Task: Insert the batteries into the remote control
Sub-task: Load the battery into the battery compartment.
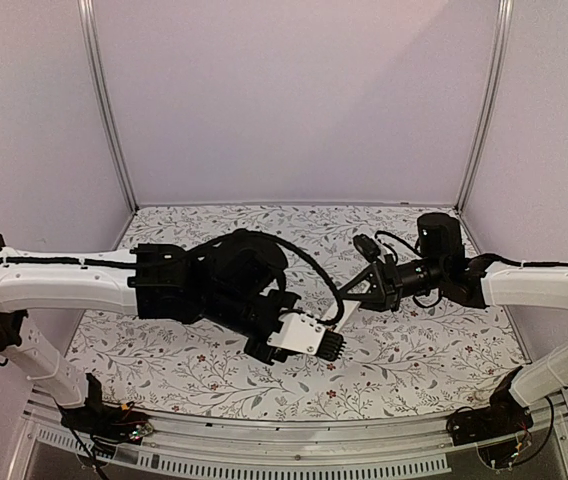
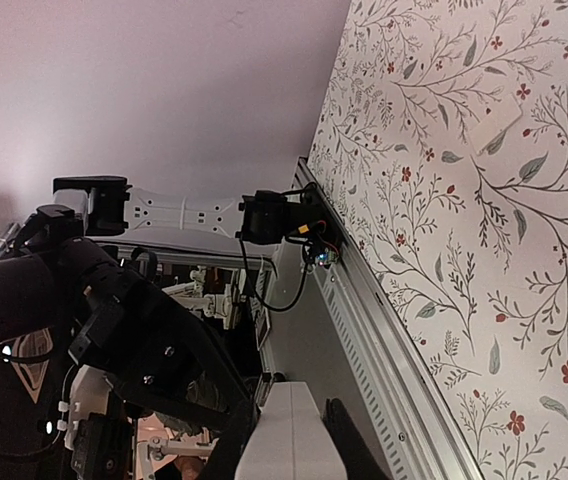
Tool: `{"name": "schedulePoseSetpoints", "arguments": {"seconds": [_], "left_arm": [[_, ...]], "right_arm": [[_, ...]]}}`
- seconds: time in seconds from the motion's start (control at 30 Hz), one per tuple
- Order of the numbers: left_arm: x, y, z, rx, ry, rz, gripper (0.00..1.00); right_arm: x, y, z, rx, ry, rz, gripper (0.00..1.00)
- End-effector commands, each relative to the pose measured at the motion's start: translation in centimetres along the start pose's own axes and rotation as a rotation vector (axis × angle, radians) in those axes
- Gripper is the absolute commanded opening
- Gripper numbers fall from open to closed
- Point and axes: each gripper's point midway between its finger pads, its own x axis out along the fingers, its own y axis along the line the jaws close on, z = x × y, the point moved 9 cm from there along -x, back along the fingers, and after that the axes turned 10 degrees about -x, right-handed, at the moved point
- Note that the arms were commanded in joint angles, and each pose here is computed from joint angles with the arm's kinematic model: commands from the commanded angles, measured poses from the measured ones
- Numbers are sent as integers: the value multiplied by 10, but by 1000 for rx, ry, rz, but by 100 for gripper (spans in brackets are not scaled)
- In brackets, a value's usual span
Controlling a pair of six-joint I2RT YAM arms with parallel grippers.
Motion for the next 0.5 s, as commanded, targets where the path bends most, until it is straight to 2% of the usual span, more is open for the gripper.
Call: {"name": "schedulePoseSetpoints", "arguments": {"seconds": [0.0,0.47], "left_arm": [[4,-2,4,19,15,-10,12],[18,2,-5,-3,68,-7,8]], "right_arm": [[2,10,4,-39,8,25,0],[4,24,3,-75,17,52,0]]}}
